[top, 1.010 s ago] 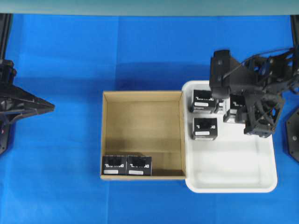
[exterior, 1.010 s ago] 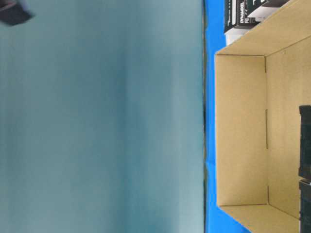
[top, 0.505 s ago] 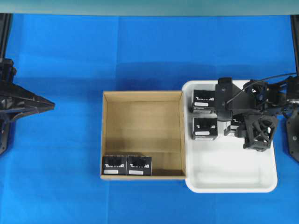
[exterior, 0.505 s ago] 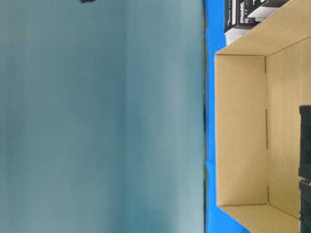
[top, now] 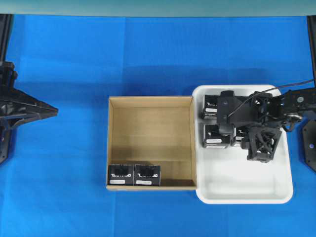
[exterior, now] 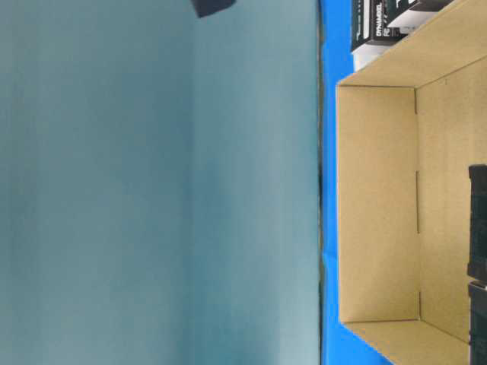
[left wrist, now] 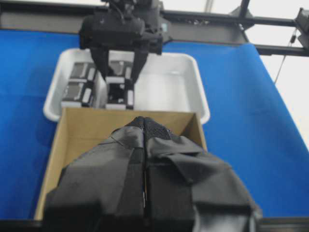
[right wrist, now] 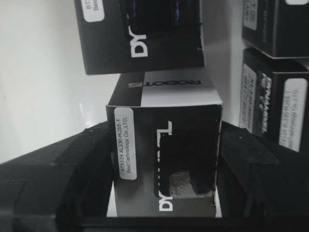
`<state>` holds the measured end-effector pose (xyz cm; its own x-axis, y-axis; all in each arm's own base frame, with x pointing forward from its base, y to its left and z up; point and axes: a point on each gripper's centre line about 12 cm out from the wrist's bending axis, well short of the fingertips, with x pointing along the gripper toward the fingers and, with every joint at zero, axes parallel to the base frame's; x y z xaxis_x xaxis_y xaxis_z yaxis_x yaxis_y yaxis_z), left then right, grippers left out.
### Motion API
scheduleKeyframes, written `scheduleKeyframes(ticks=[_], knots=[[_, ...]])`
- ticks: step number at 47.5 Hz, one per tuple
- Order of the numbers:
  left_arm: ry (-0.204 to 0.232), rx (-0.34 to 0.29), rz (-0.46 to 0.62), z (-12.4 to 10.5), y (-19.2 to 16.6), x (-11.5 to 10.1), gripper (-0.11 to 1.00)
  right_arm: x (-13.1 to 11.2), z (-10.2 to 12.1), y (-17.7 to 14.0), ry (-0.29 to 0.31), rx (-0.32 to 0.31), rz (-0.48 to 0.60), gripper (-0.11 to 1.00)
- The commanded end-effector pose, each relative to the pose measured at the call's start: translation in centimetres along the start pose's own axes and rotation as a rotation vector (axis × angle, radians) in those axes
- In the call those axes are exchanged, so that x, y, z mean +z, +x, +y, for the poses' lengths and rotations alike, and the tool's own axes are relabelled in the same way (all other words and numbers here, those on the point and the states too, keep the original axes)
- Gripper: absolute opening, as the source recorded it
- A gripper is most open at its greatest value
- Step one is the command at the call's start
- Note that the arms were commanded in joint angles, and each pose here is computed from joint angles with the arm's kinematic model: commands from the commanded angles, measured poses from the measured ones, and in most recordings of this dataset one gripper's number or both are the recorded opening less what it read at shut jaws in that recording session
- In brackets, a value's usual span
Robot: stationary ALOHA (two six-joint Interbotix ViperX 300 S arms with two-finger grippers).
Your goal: Pick the box from inside the cardboard box.
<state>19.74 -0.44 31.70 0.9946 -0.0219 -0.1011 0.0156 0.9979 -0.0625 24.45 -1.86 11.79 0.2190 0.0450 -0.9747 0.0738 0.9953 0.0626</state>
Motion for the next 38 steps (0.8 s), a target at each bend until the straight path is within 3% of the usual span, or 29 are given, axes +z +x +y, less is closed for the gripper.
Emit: scheduleKeyframes(ticks=[1,19,28,38], knots=[[0.001,0.001,-0.029,0.0,0.1,1.2,-0.07,0.0,0.3,0.4,-0.013,0.004,0.013,0.61],[0.003,0.0,-0.028,0.0,0.1,1.2,-0.07,0.1,0.5,0.4,-0.013,0.006,0.013,0.61],[0.002,-0.003,-0.029,-0.1,0.1,1.2,-0.07,0.3,0.6,0.2,-0.01,0.006,0.012,0.97],[0.002,-0.005,-0.029,-0.1,0.1,1.2,-0.07,1.0,0.8,-1.6,-0.012,0.015,0.004,0.96]])
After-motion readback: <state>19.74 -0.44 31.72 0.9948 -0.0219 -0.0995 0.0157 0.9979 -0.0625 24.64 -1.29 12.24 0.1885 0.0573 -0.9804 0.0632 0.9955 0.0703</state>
